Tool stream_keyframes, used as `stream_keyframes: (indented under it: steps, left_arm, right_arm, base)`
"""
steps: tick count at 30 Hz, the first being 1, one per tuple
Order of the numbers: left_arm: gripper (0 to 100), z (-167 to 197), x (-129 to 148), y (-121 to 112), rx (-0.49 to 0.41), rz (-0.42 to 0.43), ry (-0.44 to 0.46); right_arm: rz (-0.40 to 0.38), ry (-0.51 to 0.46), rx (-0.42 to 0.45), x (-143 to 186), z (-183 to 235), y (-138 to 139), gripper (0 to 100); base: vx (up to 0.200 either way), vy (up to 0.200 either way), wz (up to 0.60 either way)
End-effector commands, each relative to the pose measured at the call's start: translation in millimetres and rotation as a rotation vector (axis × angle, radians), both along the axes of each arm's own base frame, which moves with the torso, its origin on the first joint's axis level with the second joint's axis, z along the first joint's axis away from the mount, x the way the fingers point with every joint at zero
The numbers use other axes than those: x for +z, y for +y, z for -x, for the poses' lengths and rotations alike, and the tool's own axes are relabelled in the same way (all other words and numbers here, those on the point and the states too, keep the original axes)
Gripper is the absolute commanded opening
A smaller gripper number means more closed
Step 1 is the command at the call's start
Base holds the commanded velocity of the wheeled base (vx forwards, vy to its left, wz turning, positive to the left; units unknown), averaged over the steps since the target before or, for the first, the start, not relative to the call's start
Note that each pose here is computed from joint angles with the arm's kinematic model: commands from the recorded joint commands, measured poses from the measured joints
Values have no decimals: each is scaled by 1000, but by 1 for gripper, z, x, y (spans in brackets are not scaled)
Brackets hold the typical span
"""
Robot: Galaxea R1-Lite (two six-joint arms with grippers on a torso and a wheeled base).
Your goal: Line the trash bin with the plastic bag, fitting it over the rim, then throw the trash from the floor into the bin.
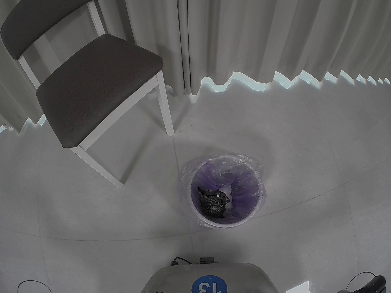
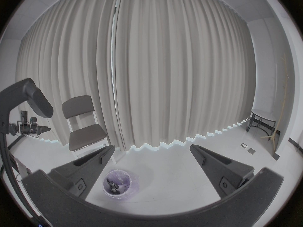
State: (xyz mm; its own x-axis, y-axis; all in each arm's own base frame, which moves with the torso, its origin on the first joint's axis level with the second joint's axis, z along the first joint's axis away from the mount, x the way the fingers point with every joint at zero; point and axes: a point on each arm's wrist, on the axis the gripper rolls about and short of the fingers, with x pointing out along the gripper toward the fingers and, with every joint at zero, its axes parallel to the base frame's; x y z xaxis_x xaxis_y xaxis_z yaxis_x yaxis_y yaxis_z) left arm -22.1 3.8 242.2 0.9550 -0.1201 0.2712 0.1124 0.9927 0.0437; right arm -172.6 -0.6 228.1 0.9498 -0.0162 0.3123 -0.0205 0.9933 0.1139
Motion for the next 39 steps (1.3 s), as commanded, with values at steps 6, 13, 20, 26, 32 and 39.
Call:
stream_keyframes:
  steps: [6,13,20,26,32,39]
  left_arm:
    - [100,37,-48,0,21,-19,-18]
    - [100,45,-77,-6,64,-31,-15]
    - [100,24,-111,-5,77,-17,100]
    - [100,2,-152,-5,72,21,150]
    - [100,1,-167,-4,126,53,292]
    - [100,1,-167,-4,115,35,281]
  right_arm:
    - [-6,31,-10,-12,-6,0,100]
    - [16,111,-6,-25,-28,0,100]
    - [22,126,-6,-36,-54,0,100]
    - [100,51,-40,-55,-93,0,100]
    - [127,11,-55,-67,-109,0,100]
    - [130,103,-54,-95,-127,0,100]
  base:
    - [0,0,0]
    - [0,0,0]
    - [0,0,0]
    - [0,0,0]
    - [0,0,0]
    - [0,0,0]
